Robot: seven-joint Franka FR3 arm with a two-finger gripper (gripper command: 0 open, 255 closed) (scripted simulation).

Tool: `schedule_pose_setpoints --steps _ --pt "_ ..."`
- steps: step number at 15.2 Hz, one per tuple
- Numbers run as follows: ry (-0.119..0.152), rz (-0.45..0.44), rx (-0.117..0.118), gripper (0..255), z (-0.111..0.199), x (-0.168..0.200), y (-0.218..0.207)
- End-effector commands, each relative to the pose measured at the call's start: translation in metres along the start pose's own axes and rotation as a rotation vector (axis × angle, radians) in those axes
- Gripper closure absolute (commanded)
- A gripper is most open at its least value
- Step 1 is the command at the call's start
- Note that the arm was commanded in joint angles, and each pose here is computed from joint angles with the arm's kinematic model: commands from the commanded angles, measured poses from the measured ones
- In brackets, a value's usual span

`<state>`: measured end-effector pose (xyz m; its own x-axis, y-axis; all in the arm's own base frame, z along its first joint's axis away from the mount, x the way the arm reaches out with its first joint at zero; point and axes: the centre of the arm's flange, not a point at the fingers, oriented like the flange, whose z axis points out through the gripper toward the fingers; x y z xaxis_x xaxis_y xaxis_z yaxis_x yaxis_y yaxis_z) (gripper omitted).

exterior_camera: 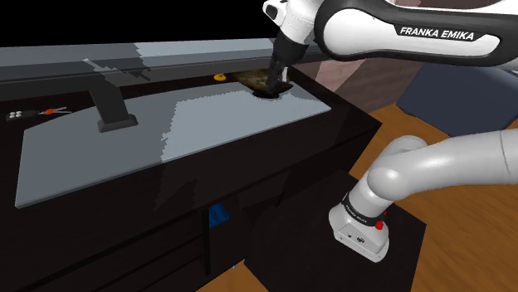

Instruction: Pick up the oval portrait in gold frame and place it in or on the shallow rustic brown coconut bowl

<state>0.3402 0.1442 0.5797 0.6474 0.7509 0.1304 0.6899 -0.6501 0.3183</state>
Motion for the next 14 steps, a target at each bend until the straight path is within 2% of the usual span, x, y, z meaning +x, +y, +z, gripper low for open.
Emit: schedule_pose_setpoints --steps 1,11,14 --pt "-0.142 -0.098 -0.2 255 0.012 -0.012 0.023" --pt "-0.142 -0.098 -0.2 255 0.064 -0.019 0.005" --pt "-0.142 -0.098 -0.2 255 0.064 -0.019 0.005"
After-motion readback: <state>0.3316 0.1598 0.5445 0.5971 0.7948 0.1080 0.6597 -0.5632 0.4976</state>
